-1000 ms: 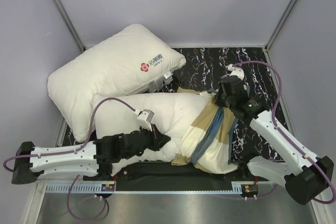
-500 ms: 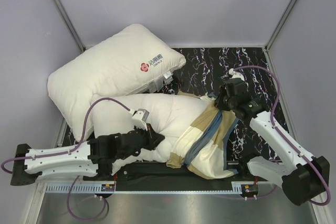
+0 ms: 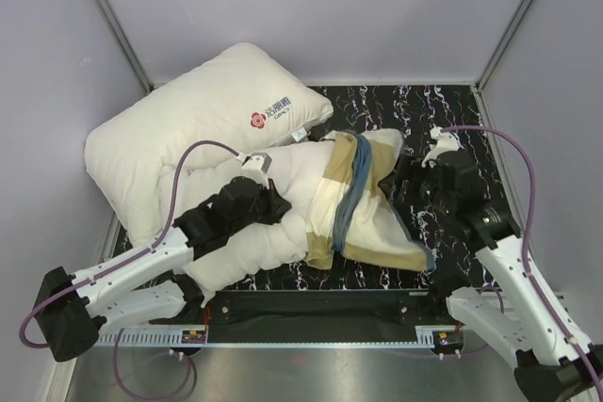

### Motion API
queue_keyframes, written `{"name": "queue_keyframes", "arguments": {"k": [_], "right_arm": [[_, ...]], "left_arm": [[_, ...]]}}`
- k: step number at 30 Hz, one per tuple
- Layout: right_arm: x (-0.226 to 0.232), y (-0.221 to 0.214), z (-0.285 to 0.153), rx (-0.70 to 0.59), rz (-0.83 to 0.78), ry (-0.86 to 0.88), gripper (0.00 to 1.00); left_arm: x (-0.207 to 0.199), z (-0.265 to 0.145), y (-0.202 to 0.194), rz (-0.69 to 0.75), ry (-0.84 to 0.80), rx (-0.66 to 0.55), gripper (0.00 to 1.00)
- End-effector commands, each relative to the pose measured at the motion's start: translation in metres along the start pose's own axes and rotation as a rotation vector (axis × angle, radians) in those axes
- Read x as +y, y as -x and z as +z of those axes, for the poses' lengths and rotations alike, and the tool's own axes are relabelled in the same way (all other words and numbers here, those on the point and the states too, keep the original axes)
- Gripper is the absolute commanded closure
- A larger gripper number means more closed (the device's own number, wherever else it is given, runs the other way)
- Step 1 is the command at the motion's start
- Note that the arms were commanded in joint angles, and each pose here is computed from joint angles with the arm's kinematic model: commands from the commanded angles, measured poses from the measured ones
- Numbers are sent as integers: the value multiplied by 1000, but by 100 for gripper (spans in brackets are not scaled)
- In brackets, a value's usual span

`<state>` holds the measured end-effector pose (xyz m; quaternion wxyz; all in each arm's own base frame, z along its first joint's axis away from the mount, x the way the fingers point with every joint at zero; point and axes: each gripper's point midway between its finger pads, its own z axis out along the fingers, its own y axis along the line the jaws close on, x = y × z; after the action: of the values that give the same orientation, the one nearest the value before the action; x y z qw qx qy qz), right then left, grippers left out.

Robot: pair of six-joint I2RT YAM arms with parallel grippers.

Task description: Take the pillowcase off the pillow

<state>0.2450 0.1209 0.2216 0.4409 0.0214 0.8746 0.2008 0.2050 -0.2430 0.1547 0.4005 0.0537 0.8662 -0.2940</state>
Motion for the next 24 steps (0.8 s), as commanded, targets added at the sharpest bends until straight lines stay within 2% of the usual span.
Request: {"name": "queue_keyframes", "arguments": {"k": [1,6,12,17,24], "right_arm": [[21,-5,-27,20,-39,130,17],[38,-23,-33,22,-18,275,17],[39,-38,-18,65,22,295,19],[58,-47,-12,78,41,377,20],[73,-65,-22,127,-30,380,20]], "left_arm": [[57,2,8,117,194,47,100],[70,9,28,99,214,32,100],[79,15,32,62,222,56,100],[86,15,38,42,237,49,100],[87,20,55,28,231,41,100]]}}
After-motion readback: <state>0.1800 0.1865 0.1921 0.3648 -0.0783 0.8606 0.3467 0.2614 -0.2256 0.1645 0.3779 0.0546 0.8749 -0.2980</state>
